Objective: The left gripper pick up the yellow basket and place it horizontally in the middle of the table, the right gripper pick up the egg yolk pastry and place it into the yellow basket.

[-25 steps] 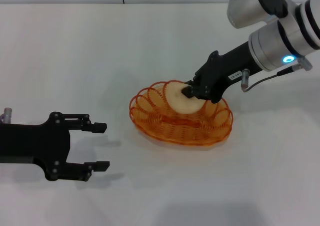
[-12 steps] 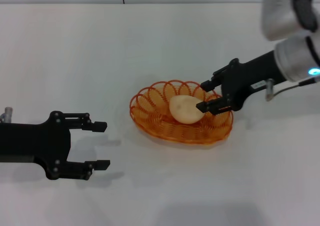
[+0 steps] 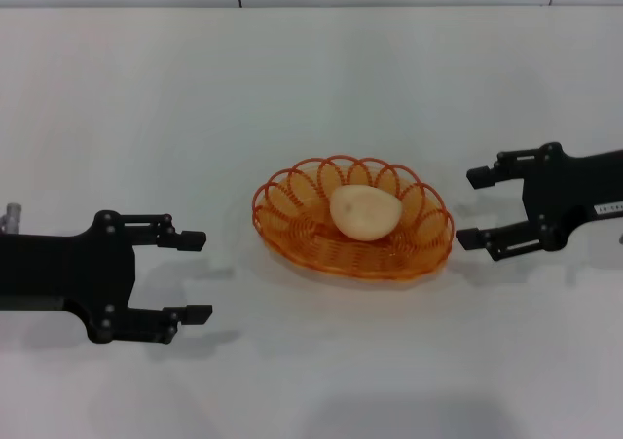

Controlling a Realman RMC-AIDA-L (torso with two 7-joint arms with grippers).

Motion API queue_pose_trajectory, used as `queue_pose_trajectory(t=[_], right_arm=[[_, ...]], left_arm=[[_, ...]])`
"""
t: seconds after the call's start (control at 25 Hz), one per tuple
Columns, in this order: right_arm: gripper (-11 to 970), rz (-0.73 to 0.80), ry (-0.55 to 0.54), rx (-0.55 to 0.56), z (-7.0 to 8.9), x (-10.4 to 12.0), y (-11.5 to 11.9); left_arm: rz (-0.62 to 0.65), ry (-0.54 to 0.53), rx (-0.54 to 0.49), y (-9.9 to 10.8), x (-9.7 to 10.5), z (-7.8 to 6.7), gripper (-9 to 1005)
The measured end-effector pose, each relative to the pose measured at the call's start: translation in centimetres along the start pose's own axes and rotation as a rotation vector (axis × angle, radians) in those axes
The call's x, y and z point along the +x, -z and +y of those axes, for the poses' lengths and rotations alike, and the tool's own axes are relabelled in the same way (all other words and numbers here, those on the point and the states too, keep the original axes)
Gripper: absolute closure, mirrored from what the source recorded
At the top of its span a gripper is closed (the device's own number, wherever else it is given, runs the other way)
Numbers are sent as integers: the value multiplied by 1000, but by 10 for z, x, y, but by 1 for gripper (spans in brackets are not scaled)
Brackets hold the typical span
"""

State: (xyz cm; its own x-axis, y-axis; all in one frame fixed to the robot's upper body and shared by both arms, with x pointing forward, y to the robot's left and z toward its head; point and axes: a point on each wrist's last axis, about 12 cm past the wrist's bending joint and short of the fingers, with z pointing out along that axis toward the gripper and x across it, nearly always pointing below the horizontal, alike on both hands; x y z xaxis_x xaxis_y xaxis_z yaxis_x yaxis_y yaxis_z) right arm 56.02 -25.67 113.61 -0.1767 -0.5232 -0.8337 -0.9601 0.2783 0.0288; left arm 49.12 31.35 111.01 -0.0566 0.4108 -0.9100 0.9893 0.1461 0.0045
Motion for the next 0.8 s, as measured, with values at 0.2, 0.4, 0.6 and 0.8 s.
queue_pose_trajectory(t=[0.2, 0.4, 0.6, 0.8], right_arm=[[158, -35, -5, -18, 4, 14, 3], [160, -89, -9, -16, 5, 23, 12], [161, -106, -21, -12, 4, 31, 22], [162, -108, -29, -4, 3, 34, 26]], left_arm=[[12, -3, -11, 1, 0, 4, 267], [12, 10, -3, 1, 1, 12, 267], [7, 10, 10, 3, 0, 16, 267], [2, 5, 3, 4, -2, 17, 267]])
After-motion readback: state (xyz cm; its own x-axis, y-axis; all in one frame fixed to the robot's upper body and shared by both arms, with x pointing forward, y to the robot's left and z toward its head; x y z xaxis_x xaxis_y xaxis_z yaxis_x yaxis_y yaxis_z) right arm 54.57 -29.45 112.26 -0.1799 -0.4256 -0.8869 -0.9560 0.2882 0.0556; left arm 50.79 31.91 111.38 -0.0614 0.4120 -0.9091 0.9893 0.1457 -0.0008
